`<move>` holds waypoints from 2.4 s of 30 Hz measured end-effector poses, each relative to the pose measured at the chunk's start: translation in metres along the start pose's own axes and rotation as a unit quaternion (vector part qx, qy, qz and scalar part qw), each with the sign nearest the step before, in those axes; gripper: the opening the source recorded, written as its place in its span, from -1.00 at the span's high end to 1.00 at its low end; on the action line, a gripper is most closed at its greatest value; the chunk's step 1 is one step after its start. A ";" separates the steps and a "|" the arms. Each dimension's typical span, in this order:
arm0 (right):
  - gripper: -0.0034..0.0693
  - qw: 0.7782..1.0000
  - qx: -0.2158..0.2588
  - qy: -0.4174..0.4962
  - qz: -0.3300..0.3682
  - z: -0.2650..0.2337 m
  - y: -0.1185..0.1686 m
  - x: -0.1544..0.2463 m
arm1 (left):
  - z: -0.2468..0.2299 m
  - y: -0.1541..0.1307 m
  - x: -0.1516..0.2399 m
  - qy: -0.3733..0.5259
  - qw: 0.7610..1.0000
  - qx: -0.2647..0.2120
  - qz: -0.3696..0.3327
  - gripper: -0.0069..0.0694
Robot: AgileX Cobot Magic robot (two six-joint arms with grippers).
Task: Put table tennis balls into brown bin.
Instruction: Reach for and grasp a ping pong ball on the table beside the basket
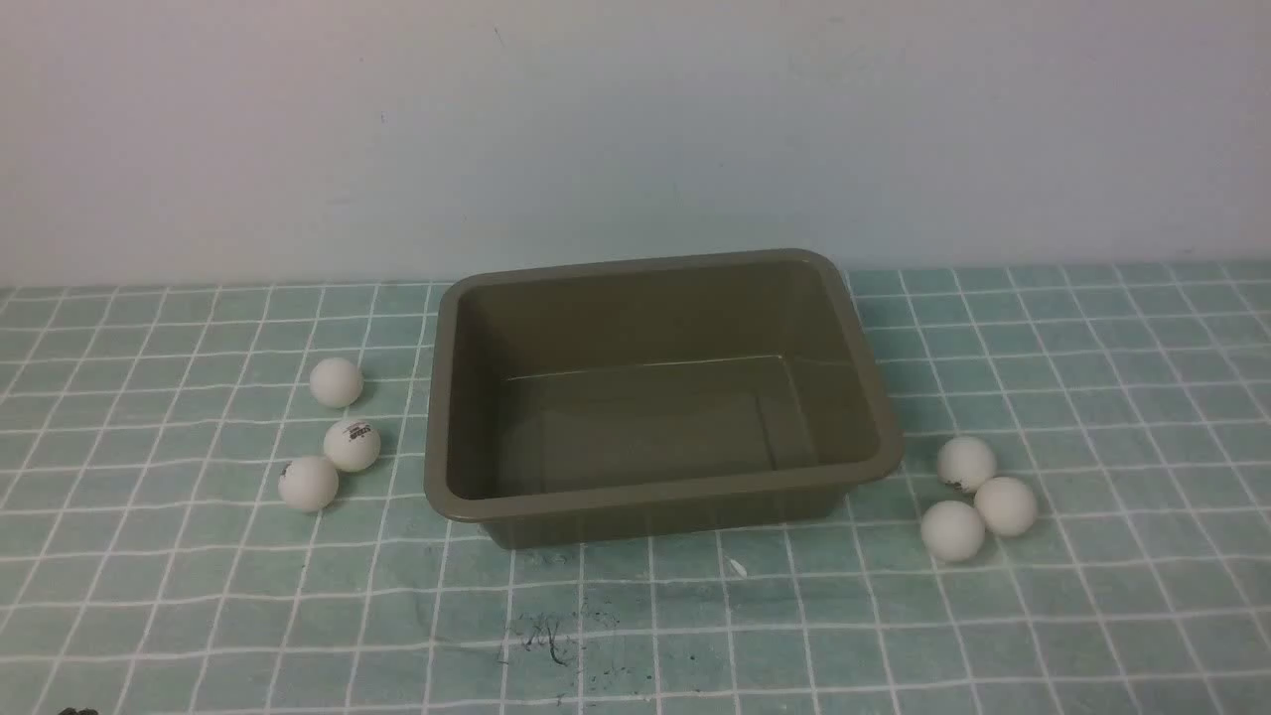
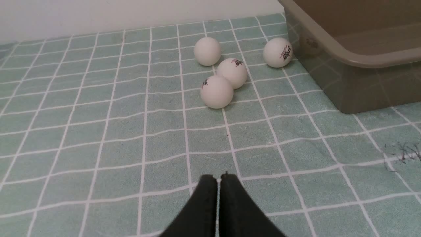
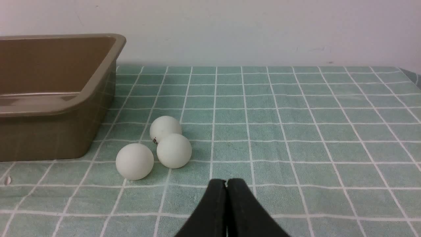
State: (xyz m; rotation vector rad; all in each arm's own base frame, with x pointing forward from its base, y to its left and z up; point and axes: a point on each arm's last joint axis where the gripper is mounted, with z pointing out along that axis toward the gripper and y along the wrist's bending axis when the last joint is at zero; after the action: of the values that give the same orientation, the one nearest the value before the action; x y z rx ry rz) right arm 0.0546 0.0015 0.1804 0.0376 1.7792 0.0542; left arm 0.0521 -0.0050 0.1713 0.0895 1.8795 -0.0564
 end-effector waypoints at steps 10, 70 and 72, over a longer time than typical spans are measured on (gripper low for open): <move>0.95 1.000 0.000 0.000 0.000 0.000 0.000 0.000 | 0.000 0.000 0.000 0.000 1.000 0.000 0.000 0.83; 0.95 0.958 -0.092 0.247 0.113 0.035 0.029 -0.109 | 0.184 -0.012 -0.143 0.436 0.896 0.068 -0.057 0.83; 0.95 0.943 -0.087 0.314 0.064 0.058 0.028 -0.123 | 0.204 -0.010 -0.146 0.444 0.893 0.064 -0.044 0.83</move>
State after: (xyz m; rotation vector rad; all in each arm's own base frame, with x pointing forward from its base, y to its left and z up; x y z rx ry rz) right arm 0.1370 0.0235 0.2900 0.0089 2.4020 0.3511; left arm 0.2894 -0.0368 0.2482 0.1343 2.7998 -0.2336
